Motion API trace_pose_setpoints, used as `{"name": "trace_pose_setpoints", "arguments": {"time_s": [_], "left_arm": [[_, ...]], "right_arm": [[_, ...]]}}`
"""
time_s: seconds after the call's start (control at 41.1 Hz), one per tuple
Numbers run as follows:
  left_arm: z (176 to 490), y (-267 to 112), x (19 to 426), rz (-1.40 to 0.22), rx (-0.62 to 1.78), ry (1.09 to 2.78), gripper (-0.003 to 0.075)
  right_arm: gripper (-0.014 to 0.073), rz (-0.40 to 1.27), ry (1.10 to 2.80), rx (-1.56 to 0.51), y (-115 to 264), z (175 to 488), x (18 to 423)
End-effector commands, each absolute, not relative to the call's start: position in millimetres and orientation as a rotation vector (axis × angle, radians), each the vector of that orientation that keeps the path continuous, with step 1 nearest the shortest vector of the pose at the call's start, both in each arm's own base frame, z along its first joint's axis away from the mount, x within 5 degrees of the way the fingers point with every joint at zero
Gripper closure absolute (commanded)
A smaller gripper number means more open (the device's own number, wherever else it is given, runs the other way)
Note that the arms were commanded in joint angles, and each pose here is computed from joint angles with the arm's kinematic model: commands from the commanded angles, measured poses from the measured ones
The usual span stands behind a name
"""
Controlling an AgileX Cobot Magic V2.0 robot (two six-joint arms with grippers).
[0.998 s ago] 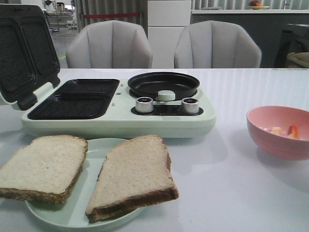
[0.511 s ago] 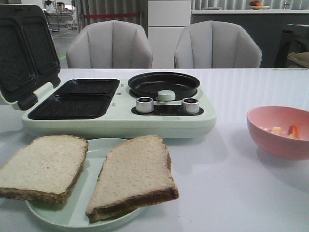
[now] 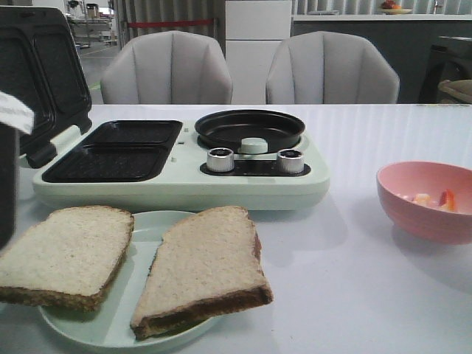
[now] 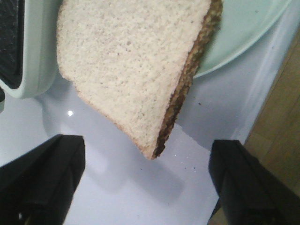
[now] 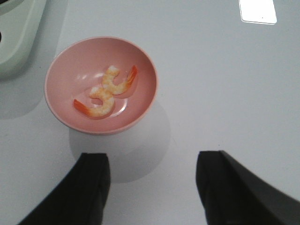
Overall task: Make breakfast with bread and shrimp
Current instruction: 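Lower the left gripper and grasp the bread slice nearest it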
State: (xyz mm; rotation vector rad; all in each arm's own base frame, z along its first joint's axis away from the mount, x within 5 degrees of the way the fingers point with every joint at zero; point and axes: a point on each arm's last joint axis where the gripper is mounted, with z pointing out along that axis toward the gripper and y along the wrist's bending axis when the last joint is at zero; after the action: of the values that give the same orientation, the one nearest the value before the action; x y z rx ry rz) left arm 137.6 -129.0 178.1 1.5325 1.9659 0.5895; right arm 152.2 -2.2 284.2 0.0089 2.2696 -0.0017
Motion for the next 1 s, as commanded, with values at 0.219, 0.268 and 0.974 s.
{"name": "trace_pose_setpoints", "arguments": {"time_s": [0.219,0.268,0.974], "left_arm": [[161,-146,156,0.737,1.504,1.886,0.0135],[159,-146,158,0.771,1.497,1.872,0.0150],[145,-148,164,0.843,1.500,1.869,0.0405]], "right_arm": [[0.0079,-0.025,2.176,-0.003,-4,299,157],[0.0079,-0.025,2.176,-0.003,-4,299,157],[0.0079,-0.025,2.176,-0.003,-4,299,157]]}}
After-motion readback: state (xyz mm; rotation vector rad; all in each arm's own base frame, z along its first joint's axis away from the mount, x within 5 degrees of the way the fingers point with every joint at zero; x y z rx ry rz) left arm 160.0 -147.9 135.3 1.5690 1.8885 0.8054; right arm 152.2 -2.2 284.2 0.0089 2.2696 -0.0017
